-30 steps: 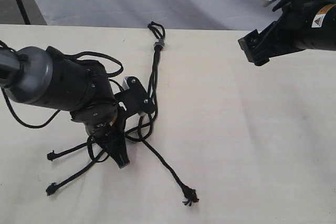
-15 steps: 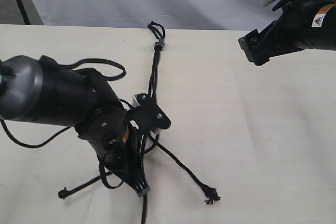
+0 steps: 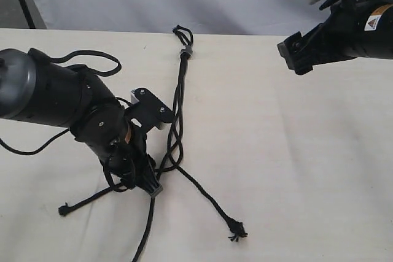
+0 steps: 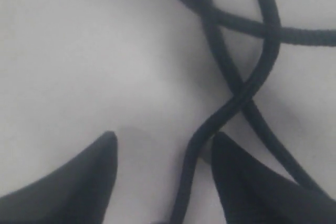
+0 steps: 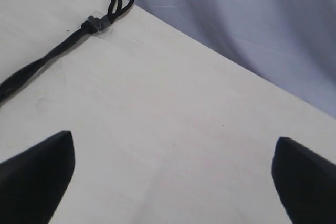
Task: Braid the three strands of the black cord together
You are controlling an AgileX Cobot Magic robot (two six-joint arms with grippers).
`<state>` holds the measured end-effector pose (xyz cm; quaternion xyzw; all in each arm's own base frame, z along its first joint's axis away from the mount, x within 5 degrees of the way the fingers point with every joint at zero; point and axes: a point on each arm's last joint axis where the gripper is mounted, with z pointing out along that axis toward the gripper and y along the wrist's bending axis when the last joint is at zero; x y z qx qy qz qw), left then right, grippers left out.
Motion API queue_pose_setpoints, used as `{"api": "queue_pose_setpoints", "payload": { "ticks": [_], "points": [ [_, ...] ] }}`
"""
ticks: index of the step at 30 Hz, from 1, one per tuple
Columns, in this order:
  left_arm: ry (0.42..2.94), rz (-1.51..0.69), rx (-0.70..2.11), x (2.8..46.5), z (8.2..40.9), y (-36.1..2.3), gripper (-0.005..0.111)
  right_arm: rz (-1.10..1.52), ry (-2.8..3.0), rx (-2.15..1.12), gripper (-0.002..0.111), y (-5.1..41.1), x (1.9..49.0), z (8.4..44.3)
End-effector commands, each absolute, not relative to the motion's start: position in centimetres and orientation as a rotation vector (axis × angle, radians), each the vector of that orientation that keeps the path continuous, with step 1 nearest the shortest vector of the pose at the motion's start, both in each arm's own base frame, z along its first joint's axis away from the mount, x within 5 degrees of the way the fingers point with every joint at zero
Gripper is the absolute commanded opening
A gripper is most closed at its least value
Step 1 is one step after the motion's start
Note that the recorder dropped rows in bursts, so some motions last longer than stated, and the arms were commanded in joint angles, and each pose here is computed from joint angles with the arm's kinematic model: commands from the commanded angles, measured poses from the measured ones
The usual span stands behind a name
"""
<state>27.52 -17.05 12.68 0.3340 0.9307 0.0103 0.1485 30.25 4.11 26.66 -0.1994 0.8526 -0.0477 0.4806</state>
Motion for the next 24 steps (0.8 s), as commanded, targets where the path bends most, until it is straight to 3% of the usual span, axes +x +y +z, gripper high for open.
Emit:
{"api": "queue_pose_setpoints", "payload": {
  "ticks": [1, 5, 11, 17, 24],
  "points": [
    [2.626, 0.008, 0.927, 27.3, 14.8, -16.9, 0.055, -0.002, 2.125, -0.316, 0.094, 4.1, 30.1, 26.5],
    [2.476, 0.031, 0.837, 27.6, 19.6, -15.2, 0.055, 0.028, 2.174, -0.393, 0.094, 5.6, 29.6, 26.4],
    [2.407, 0.052, 0.377, 28.5, 25.0, -8.0, 0.055, 0.162, 2.300, -0.671, 0.094, 11.6, 27.4, 27.3],
    [2.346, 0.065, 0.157, 27.9, 24.3, -2.9, 0.055, 0.272, 2.306, -1.055, 0.093, 19.8, 23.9, 24.7],
    [2.328, 0.070, 0.116, 28.0, 24.0, -1.9, 0.055, 0.315, 2.395, -1.322, 0.085, 27.8, 21.6, 20.9]
  ]
}}
